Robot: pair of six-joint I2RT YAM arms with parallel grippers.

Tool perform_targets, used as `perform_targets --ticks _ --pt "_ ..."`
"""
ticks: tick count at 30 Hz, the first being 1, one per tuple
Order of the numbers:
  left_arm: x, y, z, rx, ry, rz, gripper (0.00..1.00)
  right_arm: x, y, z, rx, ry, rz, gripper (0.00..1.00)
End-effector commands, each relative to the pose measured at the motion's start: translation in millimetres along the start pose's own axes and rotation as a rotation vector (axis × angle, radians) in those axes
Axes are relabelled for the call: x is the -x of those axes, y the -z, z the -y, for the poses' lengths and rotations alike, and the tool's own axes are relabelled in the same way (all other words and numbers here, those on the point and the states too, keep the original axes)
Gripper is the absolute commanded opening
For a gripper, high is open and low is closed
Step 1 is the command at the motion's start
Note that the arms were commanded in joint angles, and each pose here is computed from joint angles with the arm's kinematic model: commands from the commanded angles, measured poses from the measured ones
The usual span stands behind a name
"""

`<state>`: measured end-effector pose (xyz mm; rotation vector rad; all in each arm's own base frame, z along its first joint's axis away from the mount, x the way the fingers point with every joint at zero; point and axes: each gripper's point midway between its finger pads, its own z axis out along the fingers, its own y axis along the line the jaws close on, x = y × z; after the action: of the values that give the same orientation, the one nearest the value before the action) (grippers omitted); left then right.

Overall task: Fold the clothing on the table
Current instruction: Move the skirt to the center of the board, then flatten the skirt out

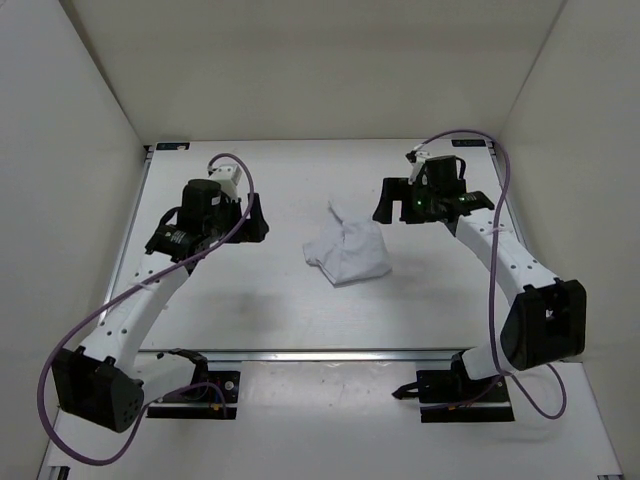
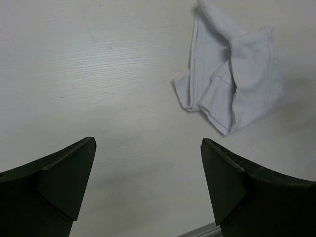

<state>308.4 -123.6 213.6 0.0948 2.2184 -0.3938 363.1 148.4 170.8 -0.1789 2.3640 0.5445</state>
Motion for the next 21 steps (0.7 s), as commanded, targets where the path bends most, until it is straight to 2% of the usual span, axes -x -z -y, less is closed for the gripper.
perform_targets --ticks 1,5,9,11,14,21 --pt "-2.9 -15.5 25.4 -0.093 -0.006 -0.013 0.98 19.9 -7.1 1.9 0.000 0.013 0.085 0.93" --pt "-16.0 -28.0 31.1 -0.117 0.015 -0.059 0.99 13.4 -42.5 -17.7 -0.051 0.122 -0.024 0.91" --pt "-21.7 -29.8 21.8 -0.099 0.029 -0.073 0.98 -10.8 -79.2 -41.0 -0.115 0.251 -0.148 0.91" --pt "-24.3 -29.5 13.2 -0.080 0.031 -0.075 0.98 -15.4 -97.5 -45.1 -0.128 0.262 -0.188 0.91" --pt "-30.6 -30.0 7.1 -0.065 0.043 -0.091 0.99 -10.0 -110.6 -55.3 -0.118 0.280 -0.195 0.87" --pt "-34.6 -29.5 3.2 -0.061 0.048 -0.106 0.98 -10.9 -135.9 -36.4 -0.278 0.401 -0.222 0.71"
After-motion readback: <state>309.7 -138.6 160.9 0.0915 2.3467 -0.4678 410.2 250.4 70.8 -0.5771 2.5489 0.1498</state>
